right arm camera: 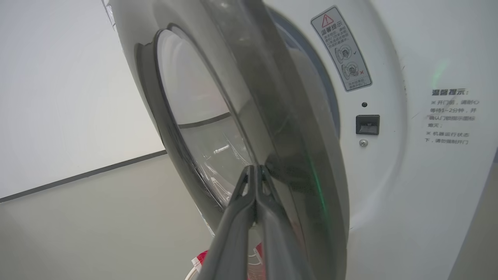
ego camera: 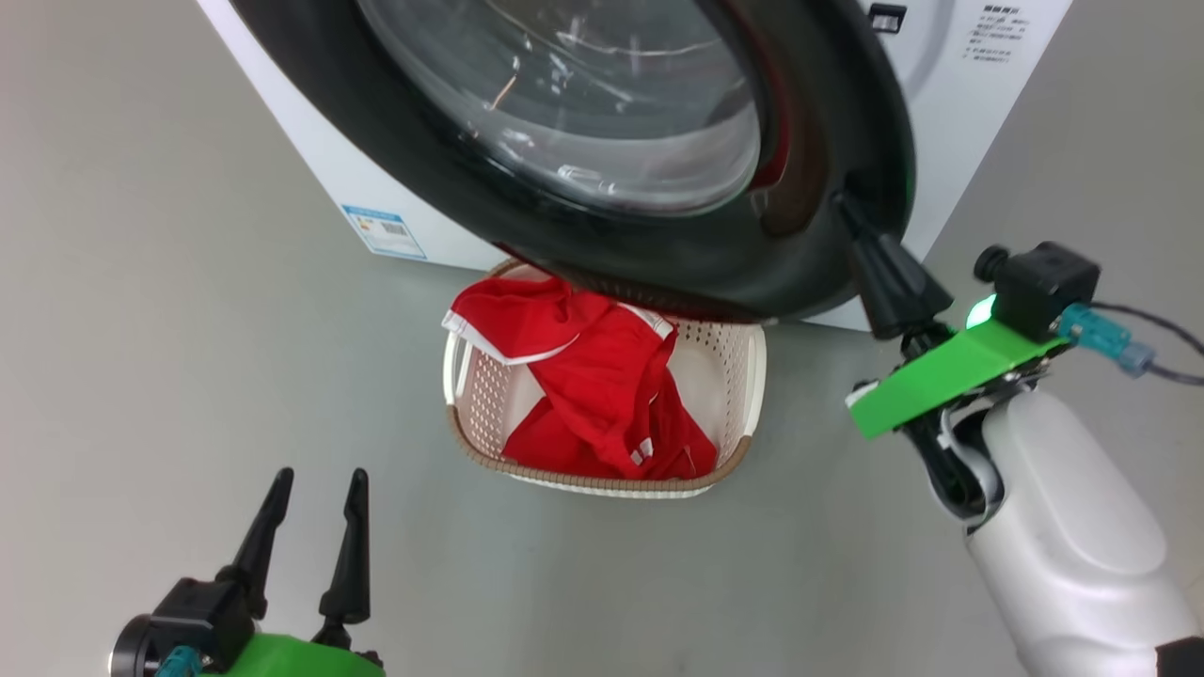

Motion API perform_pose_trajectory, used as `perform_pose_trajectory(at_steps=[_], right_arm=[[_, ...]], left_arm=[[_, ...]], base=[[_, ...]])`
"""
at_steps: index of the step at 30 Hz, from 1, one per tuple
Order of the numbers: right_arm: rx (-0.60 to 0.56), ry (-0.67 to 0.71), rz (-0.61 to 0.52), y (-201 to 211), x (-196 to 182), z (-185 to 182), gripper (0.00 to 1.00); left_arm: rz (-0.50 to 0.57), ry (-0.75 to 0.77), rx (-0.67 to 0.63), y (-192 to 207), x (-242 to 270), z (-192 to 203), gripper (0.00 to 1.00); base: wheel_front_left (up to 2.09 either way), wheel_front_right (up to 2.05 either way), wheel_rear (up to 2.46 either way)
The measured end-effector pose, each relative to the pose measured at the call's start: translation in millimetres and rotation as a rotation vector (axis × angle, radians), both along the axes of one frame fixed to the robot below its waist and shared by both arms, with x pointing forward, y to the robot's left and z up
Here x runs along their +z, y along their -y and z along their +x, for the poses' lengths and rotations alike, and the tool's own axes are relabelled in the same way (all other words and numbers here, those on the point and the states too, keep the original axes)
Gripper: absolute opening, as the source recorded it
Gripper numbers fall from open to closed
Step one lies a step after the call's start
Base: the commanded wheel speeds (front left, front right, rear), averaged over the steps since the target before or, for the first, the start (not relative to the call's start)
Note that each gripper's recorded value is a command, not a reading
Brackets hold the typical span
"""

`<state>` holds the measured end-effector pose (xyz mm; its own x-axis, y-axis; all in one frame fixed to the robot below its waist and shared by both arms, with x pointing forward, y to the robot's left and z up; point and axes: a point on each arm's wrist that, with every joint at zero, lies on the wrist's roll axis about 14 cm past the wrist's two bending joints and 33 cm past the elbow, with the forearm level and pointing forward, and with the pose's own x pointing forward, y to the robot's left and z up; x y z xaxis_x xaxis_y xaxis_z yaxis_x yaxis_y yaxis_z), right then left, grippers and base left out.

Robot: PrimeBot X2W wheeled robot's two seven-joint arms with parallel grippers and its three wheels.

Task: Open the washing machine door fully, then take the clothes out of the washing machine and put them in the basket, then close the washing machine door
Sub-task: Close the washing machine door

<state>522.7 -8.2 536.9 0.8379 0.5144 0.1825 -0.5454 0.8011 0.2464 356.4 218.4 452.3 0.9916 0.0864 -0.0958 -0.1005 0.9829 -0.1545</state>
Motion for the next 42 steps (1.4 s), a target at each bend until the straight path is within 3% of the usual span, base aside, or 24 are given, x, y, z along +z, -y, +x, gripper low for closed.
perform_pose_trajectory(at_steps=[24, 42], right_arm=[[-0.129, 0.1, 0.091, 17, 27, 92, 0.0], [-0.16, 0.111, 0.116, 13, 23, 108, 0.0]], left_arm=[[0.005, -0.004, -0.019, 4, -6, 35, 1.0], [-0.001, -0.009, -0.017, 2, -10, 45, 1.0]], base=[[0.0, 0.0, 0.0], [0.0, 0.0, 0.0]])
